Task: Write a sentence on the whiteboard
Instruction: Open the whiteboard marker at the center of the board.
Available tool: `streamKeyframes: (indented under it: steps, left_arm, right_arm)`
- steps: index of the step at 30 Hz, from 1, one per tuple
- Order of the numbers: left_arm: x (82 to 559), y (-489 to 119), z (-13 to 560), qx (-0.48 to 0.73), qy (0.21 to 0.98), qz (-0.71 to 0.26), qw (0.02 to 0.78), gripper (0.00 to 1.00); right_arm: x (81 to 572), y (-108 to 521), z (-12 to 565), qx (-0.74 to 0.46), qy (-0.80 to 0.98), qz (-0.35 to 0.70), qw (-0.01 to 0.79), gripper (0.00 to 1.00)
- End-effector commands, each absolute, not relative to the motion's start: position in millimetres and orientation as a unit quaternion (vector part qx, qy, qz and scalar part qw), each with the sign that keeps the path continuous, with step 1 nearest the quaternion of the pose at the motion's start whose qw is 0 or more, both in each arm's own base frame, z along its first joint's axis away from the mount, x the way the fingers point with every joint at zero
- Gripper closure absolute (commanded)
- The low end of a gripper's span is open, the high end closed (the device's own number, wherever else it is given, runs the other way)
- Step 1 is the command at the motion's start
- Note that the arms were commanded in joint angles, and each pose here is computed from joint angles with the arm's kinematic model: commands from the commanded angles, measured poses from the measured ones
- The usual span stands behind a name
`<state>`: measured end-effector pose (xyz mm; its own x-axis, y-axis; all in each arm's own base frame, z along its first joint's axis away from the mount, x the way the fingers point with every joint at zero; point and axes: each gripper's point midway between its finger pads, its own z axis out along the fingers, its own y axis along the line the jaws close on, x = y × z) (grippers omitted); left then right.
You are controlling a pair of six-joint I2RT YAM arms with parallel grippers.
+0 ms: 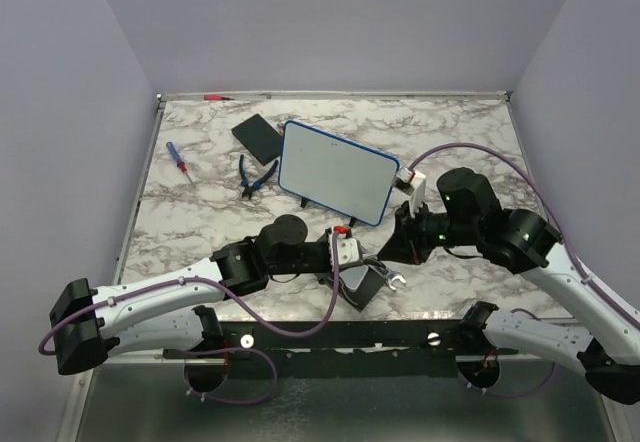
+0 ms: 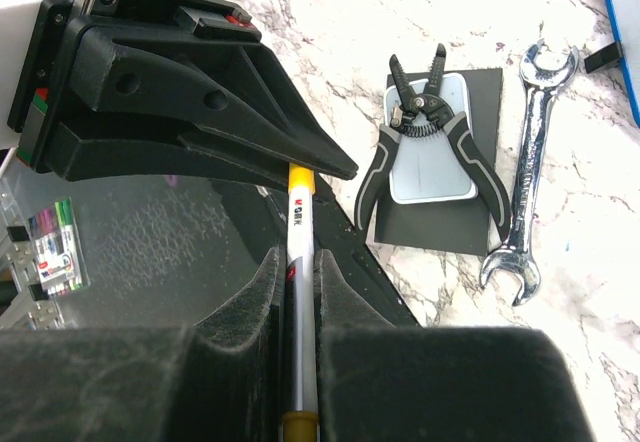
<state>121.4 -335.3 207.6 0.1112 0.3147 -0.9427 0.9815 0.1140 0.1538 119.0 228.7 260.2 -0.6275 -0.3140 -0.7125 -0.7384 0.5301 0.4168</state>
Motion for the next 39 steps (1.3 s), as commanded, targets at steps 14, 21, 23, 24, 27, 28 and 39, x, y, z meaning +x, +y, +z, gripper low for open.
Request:
streamKeyframes:
  steps: [14, 21, 23, 24, 27, 28, 39]
  left_arm:
    - [135.5, -290.9, 145.5, 0.562, 0.67, -0.256, 0.412, 1.0]
    - [136.8, -290.1, 143.4, 0.561, 0.673, -0.251, 0.412, 1.0]
    - [137.1, -289.6, 142.2, 0.561, 0.674, -0.249, 0.411, 1.0]
    - [137.4, -289.4, 142.0, 0.561, 0.674, -0.249, 0.411, 1.0]
    - [138.3, -288.8, 140.6, 0.561, 0.676, -0.246, 0.411, 1.0]
    - [138.8, -288.7, 140.8, 0.561, 0.676, -0.245, 0.411, 1.0]
    - [141.3, -287.3, 140.2, 0.559, 0.678, -0.237, 0.414, 1.0]
  right_arm:
    - [108.2, 189.7, 272.0, -0.321, 0.846, 0.305, 0.298, 1.0]
    - [106.9, 186.6, 274.2, -0.322, 0.847, 0.3, 0.297, 1.0]
    - [106.7, 185.1, 274.2, -0.322, 0.849, 0.297, 0.296, 1.0]
    - [106.3, 184.4, 275.0, -0.322, 0.849, 0.297, 0.297, 1.0]
    - [106.1, 182.0, 276.2, -0.321, 0.85, 0.293, 0.299, 1.0]
    - [106.0, 181.1, 276.3, -0.321, 0.85, 0.291, 0.299, 1.0]
    - [106.5, 177.7, 278.4, -0.317, 0.852, 0.285, 0.303, 1.0]
